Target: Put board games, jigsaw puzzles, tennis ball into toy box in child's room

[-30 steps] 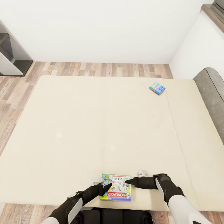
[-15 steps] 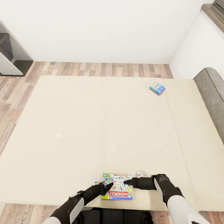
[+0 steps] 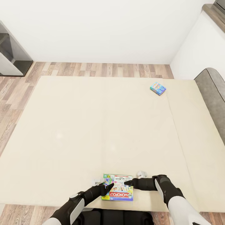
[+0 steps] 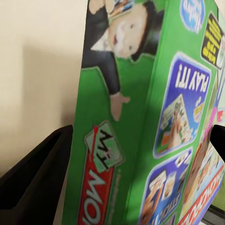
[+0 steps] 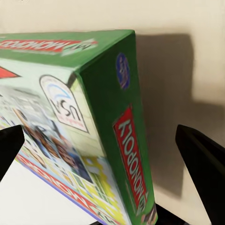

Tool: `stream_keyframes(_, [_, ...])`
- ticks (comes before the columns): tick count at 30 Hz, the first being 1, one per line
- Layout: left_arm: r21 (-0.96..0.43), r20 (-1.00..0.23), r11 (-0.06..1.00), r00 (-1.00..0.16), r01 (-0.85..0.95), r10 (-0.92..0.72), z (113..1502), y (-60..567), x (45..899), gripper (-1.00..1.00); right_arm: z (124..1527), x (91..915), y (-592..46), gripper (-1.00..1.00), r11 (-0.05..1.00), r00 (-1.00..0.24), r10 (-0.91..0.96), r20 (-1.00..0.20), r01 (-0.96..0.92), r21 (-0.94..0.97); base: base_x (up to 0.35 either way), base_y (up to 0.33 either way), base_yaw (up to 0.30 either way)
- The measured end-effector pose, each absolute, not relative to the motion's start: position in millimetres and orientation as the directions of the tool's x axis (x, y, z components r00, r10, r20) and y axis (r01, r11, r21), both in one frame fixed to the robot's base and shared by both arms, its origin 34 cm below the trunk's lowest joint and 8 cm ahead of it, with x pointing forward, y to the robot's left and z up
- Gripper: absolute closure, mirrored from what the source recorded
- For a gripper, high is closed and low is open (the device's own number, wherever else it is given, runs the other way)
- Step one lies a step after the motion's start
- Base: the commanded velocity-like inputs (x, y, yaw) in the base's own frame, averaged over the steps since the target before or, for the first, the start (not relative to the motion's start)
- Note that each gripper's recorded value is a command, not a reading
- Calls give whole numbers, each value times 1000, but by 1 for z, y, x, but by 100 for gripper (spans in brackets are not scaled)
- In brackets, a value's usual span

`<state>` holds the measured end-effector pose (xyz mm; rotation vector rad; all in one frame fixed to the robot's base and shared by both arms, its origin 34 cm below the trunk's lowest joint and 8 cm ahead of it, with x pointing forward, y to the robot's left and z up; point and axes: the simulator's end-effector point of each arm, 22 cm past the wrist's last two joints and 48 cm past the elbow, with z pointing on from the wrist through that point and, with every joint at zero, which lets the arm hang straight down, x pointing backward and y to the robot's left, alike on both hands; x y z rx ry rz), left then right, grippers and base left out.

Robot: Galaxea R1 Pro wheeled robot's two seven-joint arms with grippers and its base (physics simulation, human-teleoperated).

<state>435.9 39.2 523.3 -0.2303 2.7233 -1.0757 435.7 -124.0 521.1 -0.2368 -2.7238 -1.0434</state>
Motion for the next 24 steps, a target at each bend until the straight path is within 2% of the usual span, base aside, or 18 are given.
stream_keyframes(24, [-721, -156, 691, -960, -52, -234, 533, 44, 445, 100, 533, 445, -116, -100, 684, -965, 73, 251, 232, 691, 0, 0, 0])
